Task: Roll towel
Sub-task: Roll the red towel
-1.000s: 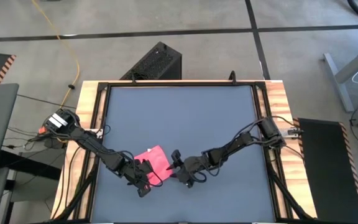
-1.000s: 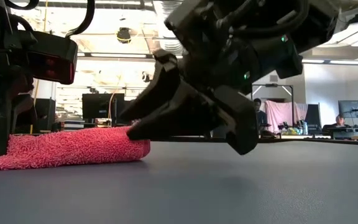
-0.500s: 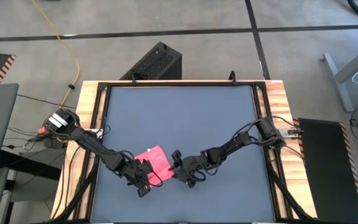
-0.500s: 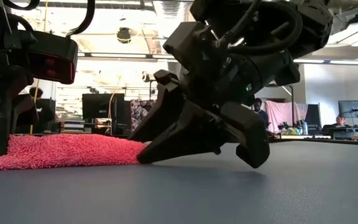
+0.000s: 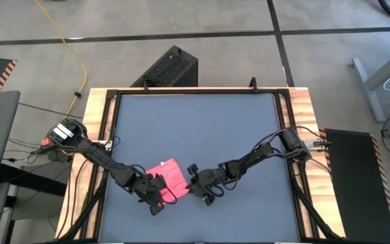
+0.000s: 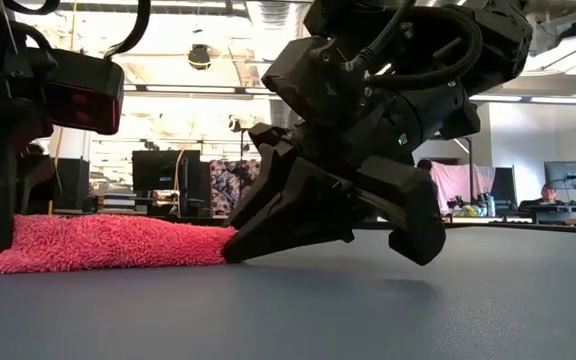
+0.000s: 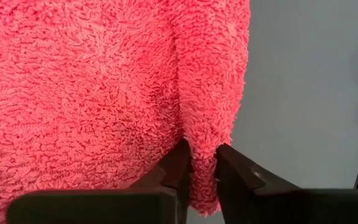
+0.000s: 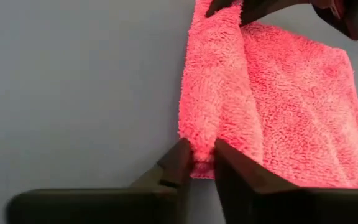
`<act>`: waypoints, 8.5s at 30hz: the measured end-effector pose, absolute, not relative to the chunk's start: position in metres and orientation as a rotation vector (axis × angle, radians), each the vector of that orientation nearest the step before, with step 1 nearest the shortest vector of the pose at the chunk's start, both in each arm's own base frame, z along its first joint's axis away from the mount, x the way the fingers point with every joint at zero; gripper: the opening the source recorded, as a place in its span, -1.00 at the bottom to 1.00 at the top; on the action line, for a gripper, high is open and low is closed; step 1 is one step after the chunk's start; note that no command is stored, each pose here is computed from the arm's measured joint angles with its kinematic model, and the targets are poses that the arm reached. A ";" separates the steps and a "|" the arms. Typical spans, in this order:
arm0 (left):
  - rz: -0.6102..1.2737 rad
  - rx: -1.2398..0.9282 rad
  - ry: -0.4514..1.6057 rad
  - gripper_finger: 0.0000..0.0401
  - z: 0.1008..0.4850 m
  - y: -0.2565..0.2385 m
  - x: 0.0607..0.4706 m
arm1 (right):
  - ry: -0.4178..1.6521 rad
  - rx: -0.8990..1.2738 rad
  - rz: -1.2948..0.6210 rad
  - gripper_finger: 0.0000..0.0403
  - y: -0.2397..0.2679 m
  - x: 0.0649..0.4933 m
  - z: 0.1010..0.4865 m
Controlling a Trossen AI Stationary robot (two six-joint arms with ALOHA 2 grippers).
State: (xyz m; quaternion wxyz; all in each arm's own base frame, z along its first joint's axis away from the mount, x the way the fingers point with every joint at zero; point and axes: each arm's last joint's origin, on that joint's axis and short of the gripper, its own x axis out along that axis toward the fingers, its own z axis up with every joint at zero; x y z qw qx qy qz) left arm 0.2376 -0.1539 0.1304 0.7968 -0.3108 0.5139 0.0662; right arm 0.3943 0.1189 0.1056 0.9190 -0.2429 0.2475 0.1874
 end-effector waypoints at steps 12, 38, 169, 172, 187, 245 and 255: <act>0.101 -0.613 1.057 -0.55 0.142 -0.153 0.235 | 0.608 -0.189 0.428 -0.90 0.104 0.411 0.119; 0.130 -0.248 0.919 -0.54 0.159 -0.166 0.205 | 0.783 0.474 0.361 -0.87 0.054 0.422 0.125; 0.030 -0.986 0.849 -1.00 0.107 -0.139 0.172 | 0.668 0.583 0.111 -0.17 0.037 0.423 0.161; 0.032 -0.997 0.840 -1.00 0.108 -0.139 0.173 | 0.624 0.405 0.204 -0.17 0.051 0.420 0.172; 0.046 -1.059 0.792 -1.00 0.110 -0.140 0.175 | 0.495 -0.475 0.307 -0.17 0.135 0.409 0.158; -0.130 -0.628 0.608 -0.58 0.164 -0.125 0.153 | 0.943 0.328 0.486 -0.81 0.067 0.454 0.123; -0.145 -0.101 0.630 -0.58 0.166 -0.155 0.188 | 1.000 0.615 0.393 -0.80 0.056 0.456 0.124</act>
